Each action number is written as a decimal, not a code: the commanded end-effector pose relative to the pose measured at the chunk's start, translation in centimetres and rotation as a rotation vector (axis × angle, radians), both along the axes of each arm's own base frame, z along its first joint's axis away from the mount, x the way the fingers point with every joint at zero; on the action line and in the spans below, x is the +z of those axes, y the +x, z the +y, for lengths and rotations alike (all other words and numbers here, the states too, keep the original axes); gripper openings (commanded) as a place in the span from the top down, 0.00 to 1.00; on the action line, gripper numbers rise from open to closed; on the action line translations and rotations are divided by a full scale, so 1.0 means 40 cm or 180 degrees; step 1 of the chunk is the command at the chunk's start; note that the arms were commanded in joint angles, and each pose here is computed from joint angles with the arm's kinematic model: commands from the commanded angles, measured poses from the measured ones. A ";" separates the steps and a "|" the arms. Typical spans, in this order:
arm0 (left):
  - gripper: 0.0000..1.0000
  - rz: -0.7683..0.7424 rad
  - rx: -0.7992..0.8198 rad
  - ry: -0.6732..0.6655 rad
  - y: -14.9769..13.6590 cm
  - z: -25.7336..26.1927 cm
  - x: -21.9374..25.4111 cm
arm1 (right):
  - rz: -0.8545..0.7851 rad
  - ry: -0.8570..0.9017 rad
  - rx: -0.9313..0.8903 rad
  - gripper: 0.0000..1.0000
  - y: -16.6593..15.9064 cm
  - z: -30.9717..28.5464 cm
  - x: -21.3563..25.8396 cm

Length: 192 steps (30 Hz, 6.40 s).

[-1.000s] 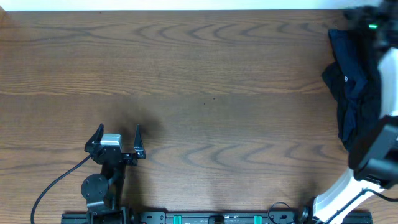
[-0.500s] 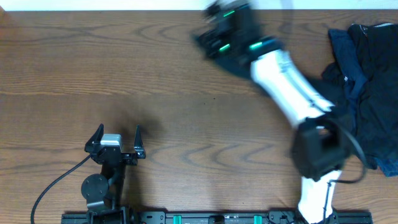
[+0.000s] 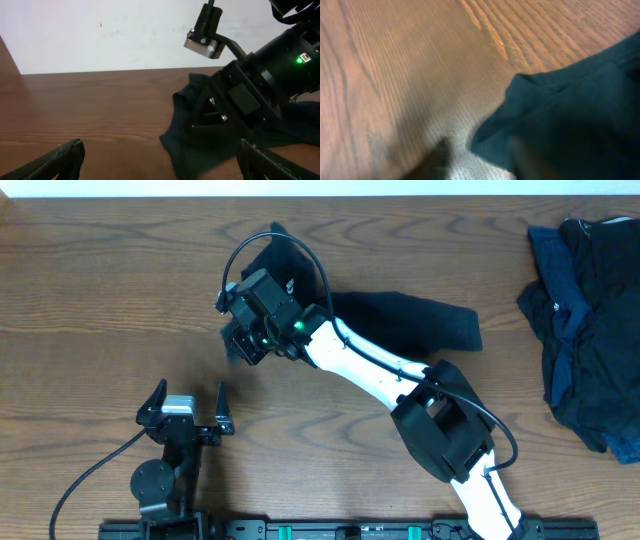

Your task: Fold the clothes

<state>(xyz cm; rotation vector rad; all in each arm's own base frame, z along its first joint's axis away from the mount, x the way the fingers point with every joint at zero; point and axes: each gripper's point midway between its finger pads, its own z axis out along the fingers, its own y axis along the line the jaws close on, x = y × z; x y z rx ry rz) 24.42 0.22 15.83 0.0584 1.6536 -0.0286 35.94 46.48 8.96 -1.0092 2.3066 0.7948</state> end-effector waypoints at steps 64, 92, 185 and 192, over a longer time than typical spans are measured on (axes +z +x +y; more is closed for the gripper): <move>0.02 0.2524 -0.1490 -0.0443 0.386 -0.192 -0.018 | 0.0299 -0.0414 -0.1210 0.30 0.249 -0.579 0.135; 0.56 0.2764 -0.1140 -0.0214 0.523 -0.136 -0.315 | 0.0298 -0.0418 -0.1183 0.27 0.245 -0.570 0.134; 0.94 0.1182 -0.1180 -0.0482 0.524 -0.166 0.224 | 0.1734 -0.1612 -0.1525 0.53 -0.047 -0.789 -0.179; 0.94 0.1231 -0.1177 -0.0493 0.520 -0.166 0.217 | 0.1537 -0.1548 -0.1575 0.50 -0.014 -0.787 -0.197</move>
